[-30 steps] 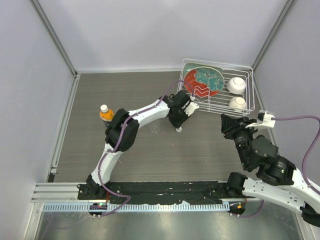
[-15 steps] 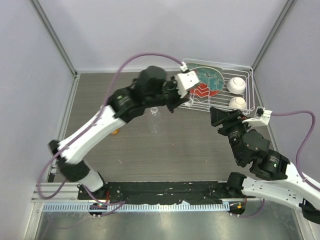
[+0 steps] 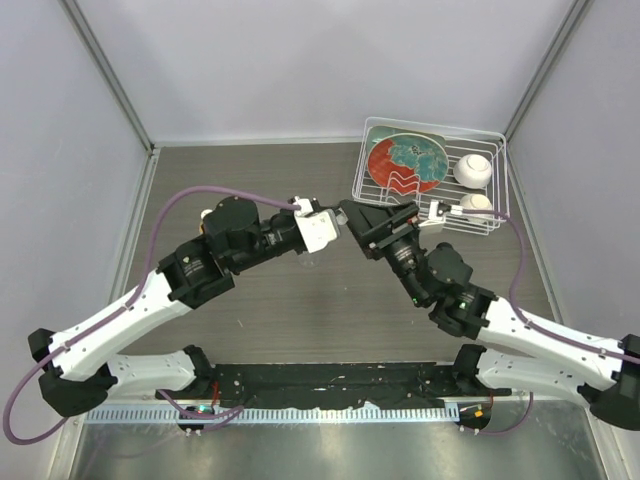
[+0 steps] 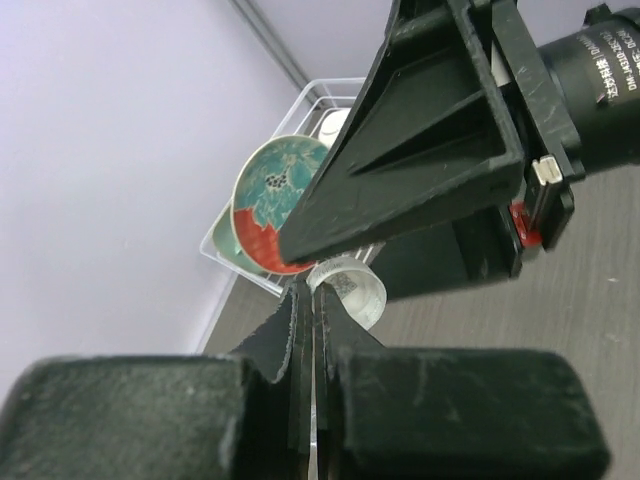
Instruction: Screw on the bottle caps
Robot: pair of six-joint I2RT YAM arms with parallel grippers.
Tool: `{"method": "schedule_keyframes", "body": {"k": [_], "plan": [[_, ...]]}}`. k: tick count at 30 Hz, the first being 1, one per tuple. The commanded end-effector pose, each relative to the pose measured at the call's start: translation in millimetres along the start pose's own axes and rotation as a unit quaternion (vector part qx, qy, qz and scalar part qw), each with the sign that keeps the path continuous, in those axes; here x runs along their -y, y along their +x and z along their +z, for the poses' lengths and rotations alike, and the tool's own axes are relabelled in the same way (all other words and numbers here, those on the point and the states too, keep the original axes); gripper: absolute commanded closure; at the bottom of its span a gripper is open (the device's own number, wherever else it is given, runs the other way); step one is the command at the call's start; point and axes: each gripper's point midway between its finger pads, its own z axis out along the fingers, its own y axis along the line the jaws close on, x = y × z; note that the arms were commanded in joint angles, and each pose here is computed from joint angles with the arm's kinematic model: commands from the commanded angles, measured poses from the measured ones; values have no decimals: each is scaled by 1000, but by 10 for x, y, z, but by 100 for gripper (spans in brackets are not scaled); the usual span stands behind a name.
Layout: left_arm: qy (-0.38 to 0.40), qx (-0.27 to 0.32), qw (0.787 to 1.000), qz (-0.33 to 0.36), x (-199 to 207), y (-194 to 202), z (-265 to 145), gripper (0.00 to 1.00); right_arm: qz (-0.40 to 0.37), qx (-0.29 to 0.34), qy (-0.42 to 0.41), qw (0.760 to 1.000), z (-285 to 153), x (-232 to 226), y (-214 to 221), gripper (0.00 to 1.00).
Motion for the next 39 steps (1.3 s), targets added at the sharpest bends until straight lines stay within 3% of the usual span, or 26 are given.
{"method": "schedule_keyframes", "body": {"k": [1,7,17,24,39], "plan": [[-76,63,994,47,-347,-343,-78,100,152,-52,-121,980,0,-632,113,1],[-96,68,990,81,-360,-246,-61,100,189,-76,-141,969,45,-686,183,3],[-78,85,988,100,-236,-222,-90,100,213,-85,-159,960,44,-672,115,28],[-38,118,987,104,-91,-345,-173,100,213,-90,-153,961,27,-578,88,28],[-52,120,983,127,-65,-227,-145,100,201,-134,-190,952,-3,-802,213,48]]}}
